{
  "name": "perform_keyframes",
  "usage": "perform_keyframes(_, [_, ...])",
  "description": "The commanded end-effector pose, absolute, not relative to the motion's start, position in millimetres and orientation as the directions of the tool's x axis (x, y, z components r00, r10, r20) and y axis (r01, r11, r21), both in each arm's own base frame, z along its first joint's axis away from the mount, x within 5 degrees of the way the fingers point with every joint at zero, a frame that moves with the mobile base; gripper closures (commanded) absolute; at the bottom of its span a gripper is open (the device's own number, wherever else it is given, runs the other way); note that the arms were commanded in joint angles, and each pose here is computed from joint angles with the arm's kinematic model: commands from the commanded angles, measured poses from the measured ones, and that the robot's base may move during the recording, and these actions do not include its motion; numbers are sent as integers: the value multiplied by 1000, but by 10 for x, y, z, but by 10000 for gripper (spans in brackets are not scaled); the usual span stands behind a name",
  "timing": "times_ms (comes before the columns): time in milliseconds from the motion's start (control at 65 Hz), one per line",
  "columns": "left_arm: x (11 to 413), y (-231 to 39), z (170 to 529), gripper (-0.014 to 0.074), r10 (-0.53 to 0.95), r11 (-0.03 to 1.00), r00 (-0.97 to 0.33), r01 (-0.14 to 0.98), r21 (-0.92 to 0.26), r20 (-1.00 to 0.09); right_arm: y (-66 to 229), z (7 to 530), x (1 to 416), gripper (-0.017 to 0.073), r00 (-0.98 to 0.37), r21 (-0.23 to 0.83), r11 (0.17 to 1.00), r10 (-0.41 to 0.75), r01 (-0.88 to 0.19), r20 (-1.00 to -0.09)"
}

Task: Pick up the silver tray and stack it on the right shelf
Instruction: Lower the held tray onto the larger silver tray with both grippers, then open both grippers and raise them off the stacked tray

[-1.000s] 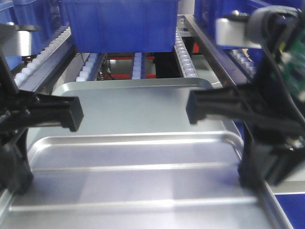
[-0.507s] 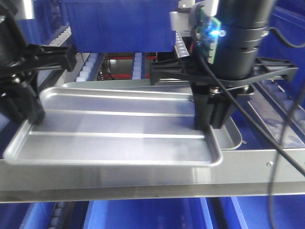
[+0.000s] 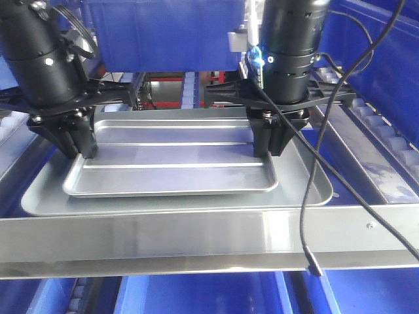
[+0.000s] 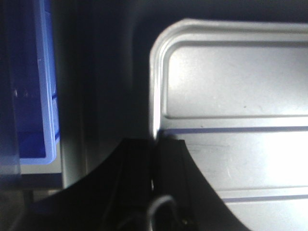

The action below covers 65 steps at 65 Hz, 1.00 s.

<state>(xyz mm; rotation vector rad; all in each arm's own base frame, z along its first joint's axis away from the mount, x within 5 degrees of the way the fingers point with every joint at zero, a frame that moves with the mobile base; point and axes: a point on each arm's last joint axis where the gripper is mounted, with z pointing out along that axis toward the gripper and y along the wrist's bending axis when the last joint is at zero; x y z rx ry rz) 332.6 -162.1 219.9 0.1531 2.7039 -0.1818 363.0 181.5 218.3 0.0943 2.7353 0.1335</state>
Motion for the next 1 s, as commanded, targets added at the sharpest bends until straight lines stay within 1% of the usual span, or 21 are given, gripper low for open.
perform_keyframes(0, [3355,-1712,2498,694,44,969,-850,163,-183,-524,1878,2565,3719,491,-846,230,973,130,10,-516])
perform_keyframes(738, [3363,-1718,2505,694,39,968,-845,165,-190,-534,1858,2531,3737,490,-853,222,975,132,20,-505])
perform_keyframes(984, [3377,-1710,2511,692,57,969,-833,178,-170,-550,1865,2580,3751,485,-849,226,974,136,20,-510])
